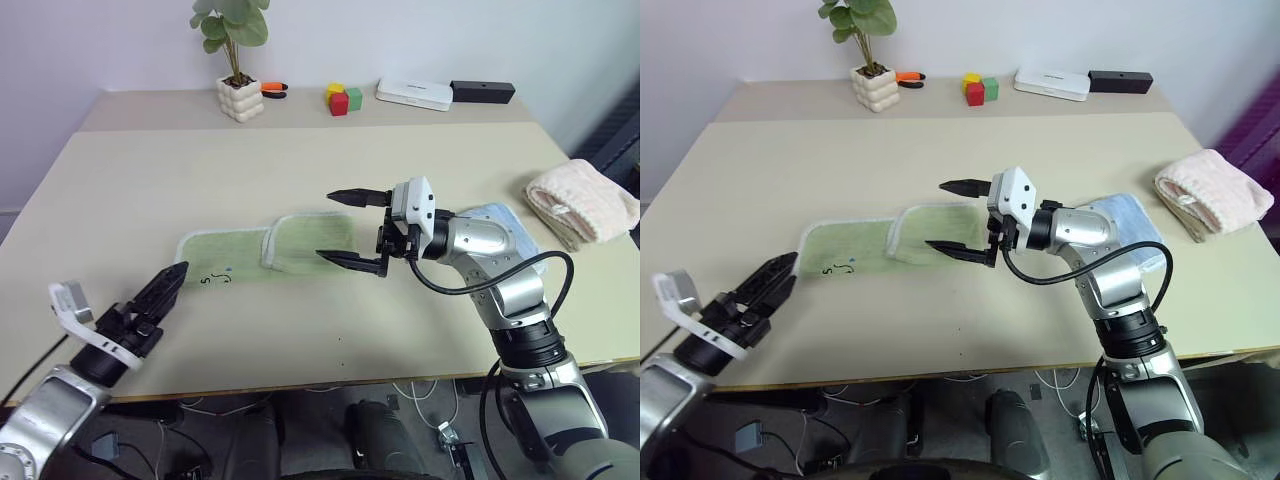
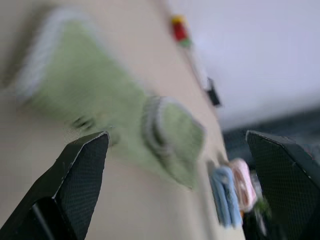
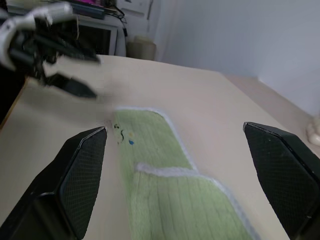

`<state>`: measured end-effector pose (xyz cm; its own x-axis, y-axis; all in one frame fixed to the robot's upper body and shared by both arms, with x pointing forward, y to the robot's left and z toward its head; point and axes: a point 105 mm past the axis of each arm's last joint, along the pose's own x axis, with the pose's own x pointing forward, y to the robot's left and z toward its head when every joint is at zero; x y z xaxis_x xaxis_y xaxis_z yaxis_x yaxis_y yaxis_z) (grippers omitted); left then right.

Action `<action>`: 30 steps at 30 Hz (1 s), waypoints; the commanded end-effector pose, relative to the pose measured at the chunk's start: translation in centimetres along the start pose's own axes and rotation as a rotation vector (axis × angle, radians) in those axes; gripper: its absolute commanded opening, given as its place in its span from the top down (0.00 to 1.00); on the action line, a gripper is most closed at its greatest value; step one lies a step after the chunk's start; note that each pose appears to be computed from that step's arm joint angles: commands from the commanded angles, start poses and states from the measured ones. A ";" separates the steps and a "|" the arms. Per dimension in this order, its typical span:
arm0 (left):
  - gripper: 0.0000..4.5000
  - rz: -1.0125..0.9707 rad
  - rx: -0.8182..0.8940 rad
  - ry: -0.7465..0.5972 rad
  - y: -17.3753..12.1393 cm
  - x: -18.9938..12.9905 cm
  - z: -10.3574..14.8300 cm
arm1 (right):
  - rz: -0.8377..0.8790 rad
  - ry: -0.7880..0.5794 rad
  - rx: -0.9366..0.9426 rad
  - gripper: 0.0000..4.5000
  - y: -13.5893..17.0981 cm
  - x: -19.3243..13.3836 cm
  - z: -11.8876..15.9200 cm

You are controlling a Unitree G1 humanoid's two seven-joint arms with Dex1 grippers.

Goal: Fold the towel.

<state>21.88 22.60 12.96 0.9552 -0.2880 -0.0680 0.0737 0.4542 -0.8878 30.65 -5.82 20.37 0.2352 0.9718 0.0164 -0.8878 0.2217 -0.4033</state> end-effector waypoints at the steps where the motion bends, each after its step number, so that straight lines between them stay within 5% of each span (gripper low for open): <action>1: 0.00 0.043 -0.055 -0.041 -0.3 0.1 -0.3 | -0.008 -0.032 -0.048 0.01 -0.1 0.2 1.2; 6: 0.00 0.153 -0.121 -0.132 2.1 0.8 0.7 | -0.024 -0.012 -0.053 0.01 -0.4 -0.1 0.9; 26: 0.00 0.210 -0.276 -0.160 3.5 5.9 0.6 | -0.095 0.020 -0.068 0.01 -0.9 -0.5 0.5; 30: 0.29 0.224 -0.261 -0.150 3.8 6.6 0.5 | -0.109 0.022 -0.076 0.00 -1.1 -0.5 0.6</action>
<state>28.41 23.17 9.67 0.9767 -0.0614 -0.2057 -0.1859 0.2364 -0.9537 31.59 -6.33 19.98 0.3350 0.9422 0.0107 -0.8542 0.3085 -0.4185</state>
